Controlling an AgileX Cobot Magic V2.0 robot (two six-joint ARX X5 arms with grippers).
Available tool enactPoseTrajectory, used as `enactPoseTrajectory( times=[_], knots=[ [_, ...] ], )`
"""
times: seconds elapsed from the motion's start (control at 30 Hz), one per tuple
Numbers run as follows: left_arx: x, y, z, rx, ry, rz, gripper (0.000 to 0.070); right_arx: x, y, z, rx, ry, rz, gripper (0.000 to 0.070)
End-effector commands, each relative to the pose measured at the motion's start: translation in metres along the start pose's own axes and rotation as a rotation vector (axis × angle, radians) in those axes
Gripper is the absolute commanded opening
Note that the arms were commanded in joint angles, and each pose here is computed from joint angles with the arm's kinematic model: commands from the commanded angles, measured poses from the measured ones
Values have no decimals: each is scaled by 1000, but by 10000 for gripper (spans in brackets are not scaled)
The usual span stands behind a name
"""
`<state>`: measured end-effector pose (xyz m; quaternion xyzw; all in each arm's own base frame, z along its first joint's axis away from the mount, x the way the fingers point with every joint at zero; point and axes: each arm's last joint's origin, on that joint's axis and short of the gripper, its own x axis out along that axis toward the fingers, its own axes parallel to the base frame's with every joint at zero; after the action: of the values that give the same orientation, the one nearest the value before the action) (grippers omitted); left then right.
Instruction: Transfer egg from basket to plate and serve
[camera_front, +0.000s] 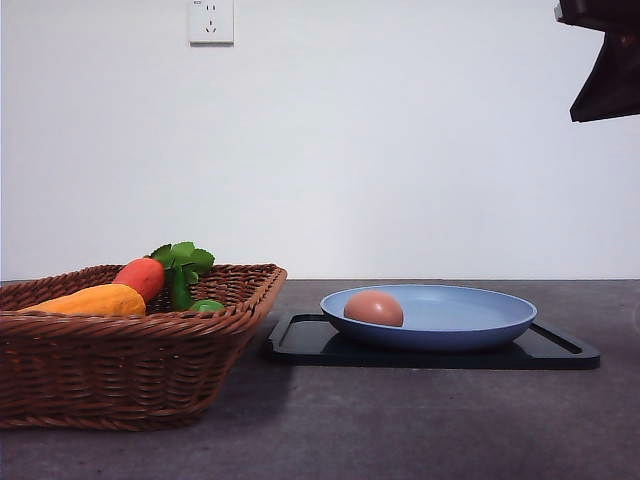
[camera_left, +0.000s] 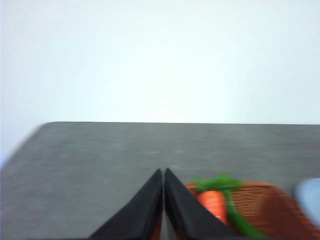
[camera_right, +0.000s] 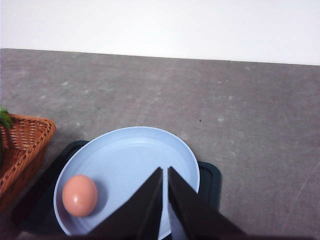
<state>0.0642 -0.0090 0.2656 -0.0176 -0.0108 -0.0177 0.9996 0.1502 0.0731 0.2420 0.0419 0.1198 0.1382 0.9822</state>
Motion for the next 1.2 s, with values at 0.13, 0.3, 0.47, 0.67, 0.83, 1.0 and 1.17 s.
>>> enactPoseTrajectory(
  times=[0.13,0.3,0.47,0.67,0.83,1.0,1.17],
  knots=[
    [5,10,-30,35,-20,148,0,0,2,3,14,-13,6,0],
    [16,16,-62,8,69,213,0,0,2,3,14,-13,5,0],
    [21,19,-86,-15,139,235,0,0,2,3,14,-13,5,0],
    [26,20,-107,-51,179,242,0,0,2,3,14,-13,5,0],
    [28,21,-118,-101,170,248,0,0,2,3,14,-13,6,0],
    [28,21,-117,-131,160,252,0,0,2,3,14,-13,6,0],
    [28,21,-117,-131,158,252,0,0,2,3,14,-13,6,0]
  ],
)
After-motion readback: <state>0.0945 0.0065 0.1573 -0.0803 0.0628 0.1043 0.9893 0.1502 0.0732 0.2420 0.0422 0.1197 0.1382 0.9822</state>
